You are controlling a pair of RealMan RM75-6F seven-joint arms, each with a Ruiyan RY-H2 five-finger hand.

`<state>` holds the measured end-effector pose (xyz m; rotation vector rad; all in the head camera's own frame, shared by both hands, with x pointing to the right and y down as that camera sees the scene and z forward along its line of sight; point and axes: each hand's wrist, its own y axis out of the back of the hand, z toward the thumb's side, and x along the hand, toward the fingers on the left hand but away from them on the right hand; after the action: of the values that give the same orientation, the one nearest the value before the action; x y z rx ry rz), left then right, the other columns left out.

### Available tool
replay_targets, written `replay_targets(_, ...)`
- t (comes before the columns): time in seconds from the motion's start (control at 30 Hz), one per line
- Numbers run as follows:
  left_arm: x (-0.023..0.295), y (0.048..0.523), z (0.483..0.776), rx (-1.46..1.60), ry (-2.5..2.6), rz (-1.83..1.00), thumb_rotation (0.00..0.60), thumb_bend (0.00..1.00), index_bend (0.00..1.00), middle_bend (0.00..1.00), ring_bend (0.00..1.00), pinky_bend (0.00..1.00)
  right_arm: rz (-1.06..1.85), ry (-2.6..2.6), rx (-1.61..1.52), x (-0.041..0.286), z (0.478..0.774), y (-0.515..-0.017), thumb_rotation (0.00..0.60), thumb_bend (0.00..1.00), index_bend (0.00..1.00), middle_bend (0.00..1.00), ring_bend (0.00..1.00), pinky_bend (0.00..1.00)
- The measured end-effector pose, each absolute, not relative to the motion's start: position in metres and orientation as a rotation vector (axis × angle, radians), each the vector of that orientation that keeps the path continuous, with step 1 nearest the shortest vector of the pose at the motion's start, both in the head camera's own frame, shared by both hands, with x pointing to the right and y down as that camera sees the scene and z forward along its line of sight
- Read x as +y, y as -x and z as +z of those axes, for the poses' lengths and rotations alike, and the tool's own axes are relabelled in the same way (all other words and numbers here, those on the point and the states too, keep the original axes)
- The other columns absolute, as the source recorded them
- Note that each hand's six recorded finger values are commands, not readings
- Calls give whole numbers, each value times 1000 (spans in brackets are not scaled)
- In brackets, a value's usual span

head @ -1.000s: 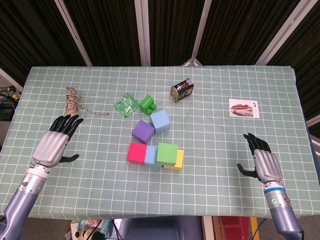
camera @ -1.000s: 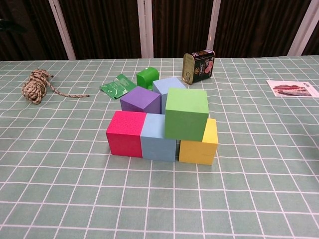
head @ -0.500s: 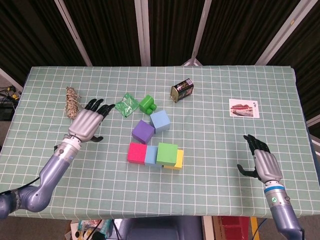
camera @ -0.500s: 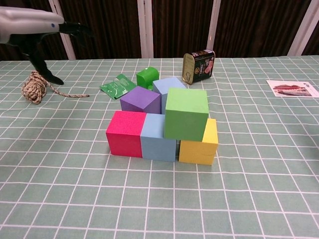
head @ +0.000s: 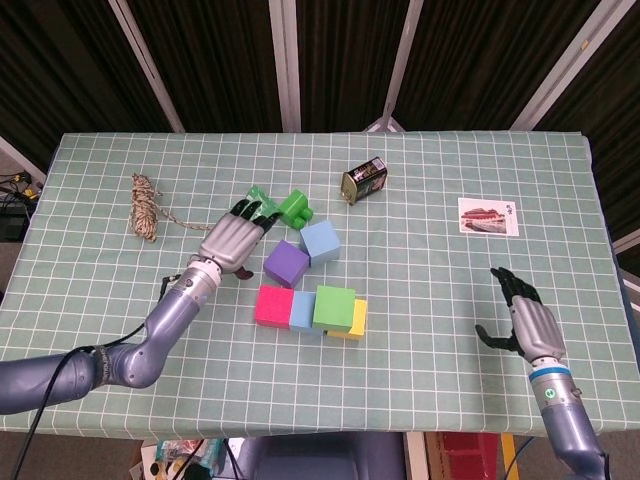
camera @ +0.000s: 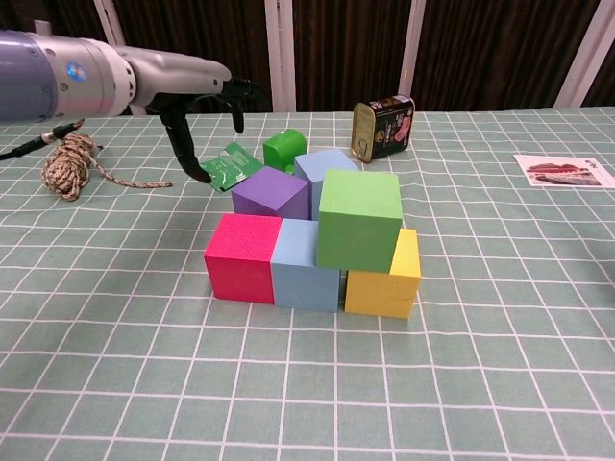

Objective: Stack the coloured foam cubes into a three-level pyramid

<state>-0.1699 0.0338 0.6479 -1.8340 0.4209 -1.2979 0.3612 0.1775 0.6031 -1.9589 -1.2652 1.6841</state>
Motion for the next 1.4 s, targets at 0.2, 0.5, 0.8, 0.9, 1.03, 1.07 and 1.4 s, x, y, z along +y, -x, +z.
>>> replay_targets(0.2, 33, 156, 661, 402, 1856, -1313, 600, 218, 0, 233, 0, 12, 1690, 1963, -1287, 176, 605, -363, 600, 346, 0, 0, 0, 0)
replay_targets(0.5, 37, 144, 676, 367, 1870, -1326, 600, 218, 0, 241, 0, 12, 1682, 1963, -1290, 176, 604, -363, 600, 346, 0, 0, 0, 0)
replay_targets(0.8, 35, 136, 680, 370, 1882, -1319, 600, 218, 0, 240, 0, 12, 1679, 1970, -1303, 177, 604, -362, 600, 346, 0, 0, 0, 0)
replay_targets(0.9, 36, 134, 681, 364, 1881, -1314, 600, 218, 0, 240, 0, 12, 1677, 1969, -1304, 176, 603, -362, 600, 346, 0, 0, 0, 0)
replay_targets(1.03, 36, 130, 681, 363, 1884, -1308, 600, 218, 0, 240, 0, 12, 1674, 1971, -1307, 176, 603, -362, 600, 346, 0, 0, 0, 0)
replay_targets(1.07, 35, 129, 681, 365, 1884, -1307, 600, 218, 0, 240, 0, 12, 1673, 1972, -1308, 176, 602, -362, 600, 346, 0, 0, 0, 0)
replay_targets(1.4, 35, 126, 682, 356, 1882, -1305, 600, 218, 0, 240, 0, 12, 1668, 1980, -1309, 177, 602, -360, 600, 346, 0, 0, 0, 0)
